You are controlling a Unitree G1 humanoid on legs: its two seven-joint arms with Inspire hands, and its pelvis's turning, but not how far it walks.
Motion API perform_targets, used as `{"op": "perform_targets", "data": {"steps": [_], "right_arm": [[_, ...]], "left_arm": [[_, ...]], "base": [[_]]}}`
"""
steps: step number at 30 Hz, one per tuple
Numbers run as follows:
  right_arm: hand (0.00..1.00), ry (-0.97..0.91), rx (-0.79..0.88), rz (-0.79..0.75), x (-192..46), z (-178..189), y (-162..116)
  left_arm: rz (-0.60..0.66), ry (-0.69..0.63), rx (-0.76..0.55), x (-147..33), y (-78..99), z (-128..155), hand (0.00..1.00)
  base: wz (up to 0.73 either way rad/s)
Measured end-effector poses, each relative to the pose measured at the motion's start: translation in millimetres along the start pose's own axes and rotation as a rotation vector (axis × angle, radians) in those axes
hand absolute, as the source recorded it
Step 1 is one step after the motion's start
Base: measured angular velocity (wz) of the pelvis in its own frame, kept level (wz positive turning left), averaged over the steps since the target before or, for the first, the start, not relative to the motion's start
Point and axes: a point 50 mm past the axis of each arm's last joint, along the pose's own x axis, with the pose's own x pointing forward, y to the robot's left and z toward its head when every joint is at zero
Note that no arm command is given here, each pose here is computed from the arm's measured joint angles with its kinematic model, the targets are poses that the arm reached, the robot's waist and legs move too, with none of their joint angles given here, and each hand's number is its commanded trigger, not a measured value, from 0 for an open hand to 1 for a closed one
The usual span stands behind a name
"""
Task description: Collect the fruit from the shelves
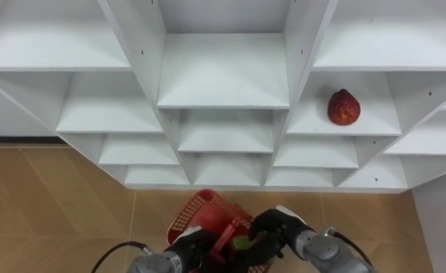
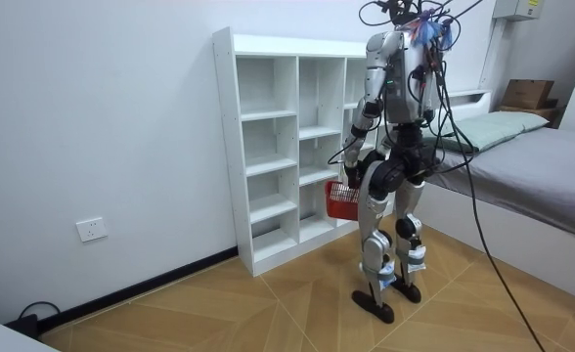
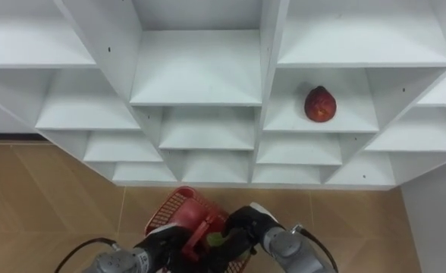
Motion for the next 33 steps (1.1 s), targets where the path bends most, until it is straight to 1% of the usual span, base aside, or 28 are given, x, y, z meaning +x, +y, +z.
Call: {"op": "perform_targets", "data": {"steps": [4,6,11,22,26,33], "right_arm": [[0.00,0.003,0.017,-0.018,0,-2,-1],[0.00,0.016,0.065,-0.025,0,-5,-1],[0.00,0.008,0.116,-0.027,1,-3,3],[0.00,0.007,0.129,-0.049,2,-3,3],[0.00,0.021,0.145,-0.058,2,-6,3],[0.00,0.039,0.165,-0.068,1,-11,3]], "left_arm": [[-0.015,-0.004,0.004,-0.6,0.5,0,1.00],[-0.017,-0.003,0.005,-0.8,0.8,0,1.00],[-0.017,-0.003,0.005,-0.9,1.4,0,1.00],[-0.024,-0.001,0.005,-1.3,1.5,-1,1.00],[-0.036,0.005,0.019,-0.8,-1.3,-2,1.00],[-0.036,0.007,0.020,-1.1,-1.1,-2,1.00]], "base": [[0.00],[0.00],[0.00],[0.00],[0.00],[0.00]]}}
